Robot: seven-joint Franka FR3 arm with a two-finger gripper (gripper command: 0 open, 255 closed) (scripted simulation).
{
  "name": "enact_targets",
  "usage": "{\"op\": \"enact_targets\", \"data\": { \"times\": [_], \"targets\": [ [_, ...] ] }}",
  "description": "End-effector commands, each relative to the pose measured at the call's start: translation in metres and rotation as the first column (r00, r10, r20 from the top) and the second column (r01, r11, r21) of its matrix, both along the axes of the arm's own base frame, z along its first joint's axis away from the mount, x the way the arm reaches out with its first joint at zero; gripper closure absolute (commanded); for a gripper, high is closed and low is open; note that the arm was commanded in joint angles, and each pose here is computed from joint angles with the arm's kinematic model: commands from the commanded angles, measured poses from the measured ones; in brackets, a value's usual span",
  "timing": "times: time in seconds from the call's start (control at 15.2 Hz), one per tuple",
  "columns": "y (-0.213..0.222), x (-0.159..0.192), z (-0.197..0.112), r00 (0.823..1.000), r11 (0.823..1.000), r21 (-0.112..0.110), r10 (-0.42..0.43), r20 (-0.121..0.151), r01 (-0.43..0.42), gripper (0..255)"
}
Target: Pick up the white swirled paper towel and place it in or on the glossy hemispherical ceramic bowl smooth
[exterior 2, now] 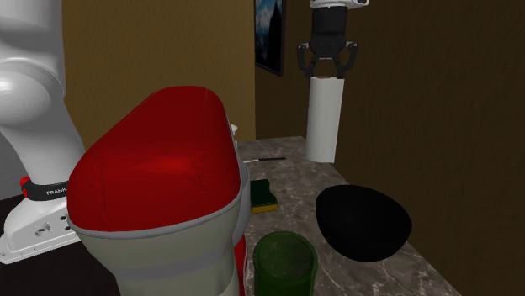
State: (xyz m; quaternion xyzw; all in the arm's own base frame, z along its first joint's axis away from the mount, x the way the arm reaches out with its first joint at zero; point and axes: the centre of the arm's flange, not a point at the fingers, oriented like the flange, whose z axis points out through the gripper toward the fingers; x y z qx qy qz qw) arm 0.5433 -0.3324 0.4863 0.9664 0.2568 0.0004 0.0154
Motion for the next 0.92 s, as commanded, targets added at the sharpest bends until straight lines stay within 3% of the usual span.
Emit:
{"op": "enact_targets", "data": {
  "times": [0.0,0.4,0.86],
  "targets": [
    [0.002,0.000,0.012,1.000,1.000,0.000,0.000,0.000,0.000,255],
    [0.002,0.000,0.040,1.000,1.000,0.000,0.000,0.000,0.000,255],
    [-0.076,-0.033,0.079,1.000,1.000,0.000,0.000,0.000,0.000,255]
  ]
}}
